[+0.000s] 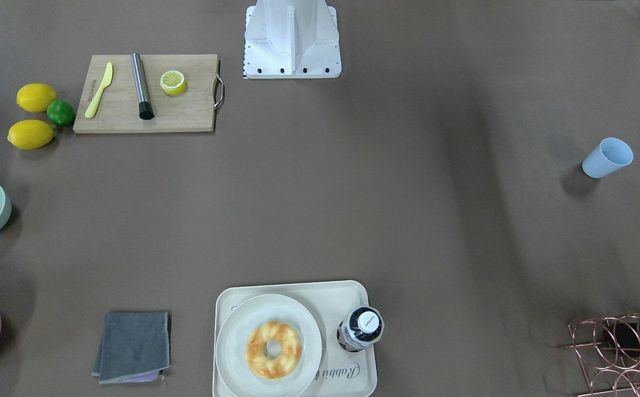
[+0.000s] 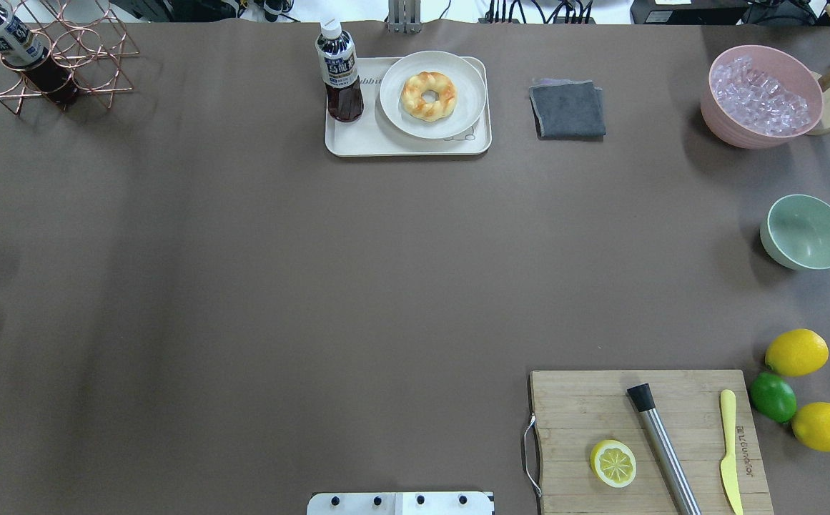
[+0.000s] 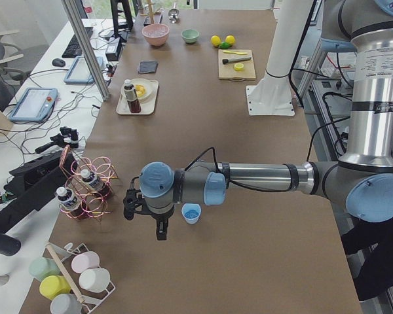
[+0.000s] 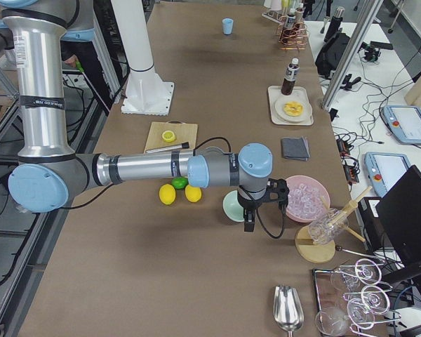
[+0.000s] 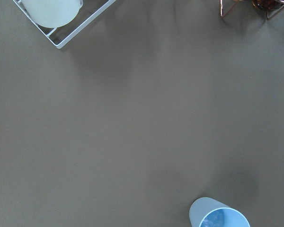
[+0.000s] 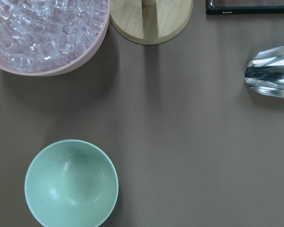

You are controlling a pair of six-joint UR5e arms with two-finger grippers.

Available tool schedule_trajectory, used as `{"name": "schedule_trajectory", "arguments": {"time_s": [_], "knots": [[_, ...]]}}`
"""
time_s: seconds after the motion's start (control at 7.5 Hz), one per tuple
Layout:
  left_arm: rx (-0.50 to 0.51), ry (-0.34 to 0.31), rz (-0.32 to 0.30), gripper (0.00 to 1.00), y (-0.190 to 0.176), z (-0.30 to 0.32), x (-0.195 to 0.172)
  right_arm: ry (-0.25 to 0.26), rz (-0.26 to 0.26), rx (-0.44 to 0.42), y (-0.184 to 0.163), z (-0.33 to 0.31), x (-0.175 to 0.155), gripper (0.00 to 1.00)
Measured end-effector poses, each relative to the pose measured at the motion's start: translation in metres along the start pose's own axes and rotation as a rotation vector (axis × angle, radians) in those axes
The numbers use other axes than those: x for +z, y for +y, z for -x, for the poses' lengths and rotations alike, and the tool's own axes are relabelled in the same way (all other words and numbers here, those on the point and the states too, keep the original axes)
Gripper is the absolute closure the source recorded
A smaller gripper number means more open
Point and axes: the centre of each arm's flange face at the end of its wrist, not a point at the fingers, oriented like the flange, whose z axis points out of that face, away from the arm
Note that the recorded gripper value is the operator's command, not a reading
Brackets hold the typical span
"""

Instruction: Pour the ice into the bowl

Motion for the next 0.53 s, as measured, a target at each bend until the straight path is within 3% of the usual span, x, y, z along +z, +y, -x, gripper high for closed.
{"name": "schedule_trajectory", "arguments": {"time_s": [0.53], "knots": [[0.012,0.001,-0.006,0.03,-0.0110,-0.0065,-0.0030,0.001,-0.003,-0.002,-0.0029,0.0016,-0.0014,0.01]]}}
